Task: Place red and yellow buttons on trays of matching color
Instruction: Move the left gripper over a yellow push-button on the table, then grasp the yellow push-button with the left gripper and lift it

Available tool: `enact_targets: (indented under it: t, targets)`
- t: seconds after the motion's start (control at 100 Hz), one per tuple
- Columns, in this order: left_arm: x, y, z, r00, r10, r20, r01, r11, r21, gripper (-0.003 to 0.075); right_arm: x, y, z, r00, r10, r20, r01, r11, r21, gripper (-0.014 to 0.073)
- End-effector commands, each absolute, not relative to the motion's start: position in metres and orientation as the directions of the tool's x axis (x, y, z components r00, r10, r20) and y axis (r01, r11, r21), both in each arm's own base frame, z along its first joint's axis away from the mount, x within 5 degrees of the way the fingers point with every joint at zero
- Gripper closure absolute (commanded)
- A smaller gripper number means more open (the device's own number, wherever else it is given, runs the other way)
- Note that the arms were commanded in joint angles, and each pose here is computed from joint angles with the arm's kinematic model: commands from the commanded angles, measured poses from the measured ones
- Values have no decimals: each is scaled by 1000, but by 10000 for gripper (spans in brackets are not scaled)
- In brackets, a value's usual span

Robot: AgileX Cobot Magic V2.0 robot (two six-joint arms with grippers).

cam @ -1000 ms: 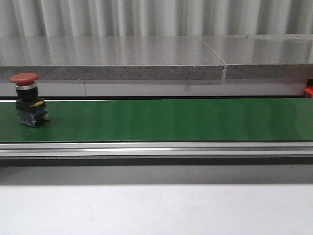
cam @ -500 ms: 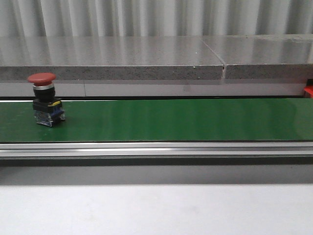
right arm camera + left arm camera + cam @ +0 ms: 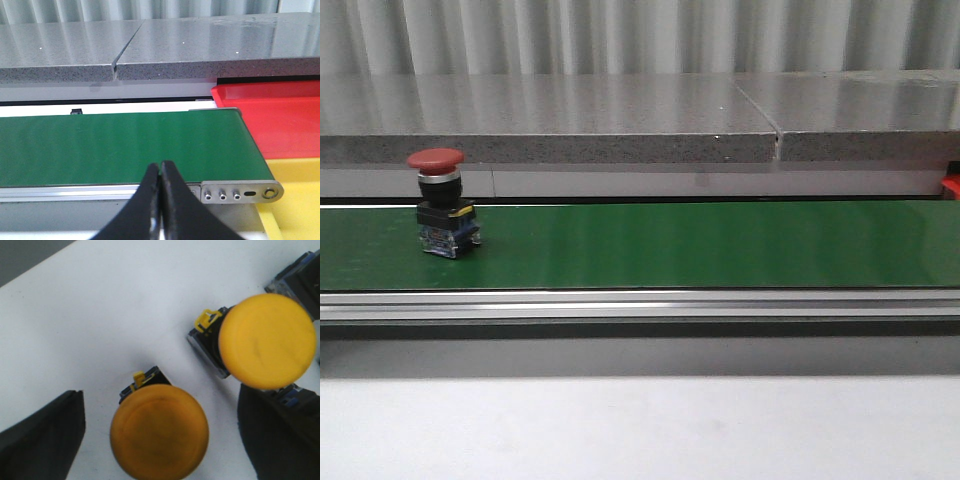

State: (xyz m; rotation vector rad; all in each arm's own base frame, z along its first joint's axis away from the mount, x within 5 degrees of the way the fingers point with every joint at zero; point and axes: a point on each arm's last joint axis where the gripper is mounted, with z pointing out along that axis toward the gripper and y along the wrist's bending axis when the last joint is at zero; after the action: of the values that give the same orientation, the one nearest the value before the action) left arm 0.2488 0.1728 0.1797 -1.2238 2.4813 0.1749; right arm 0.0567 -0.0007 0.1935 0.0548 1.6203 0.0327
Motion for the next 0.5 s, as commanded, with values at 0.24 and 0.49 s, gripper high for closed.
enact_targets:
  t: [0.24, 0.49]
  targets:
    - [255, 176, 199, -506, -729, -461, -786, 610, -102, 669, 55, -1, 207, 61, 42, -997, 17, 999, 43, 663]
    - [250, 164, 214, -522, -727, -447, -780, 618, -96, 741, 55, -1, 207, 61, 42, -997, 17, 999, 43, 663]
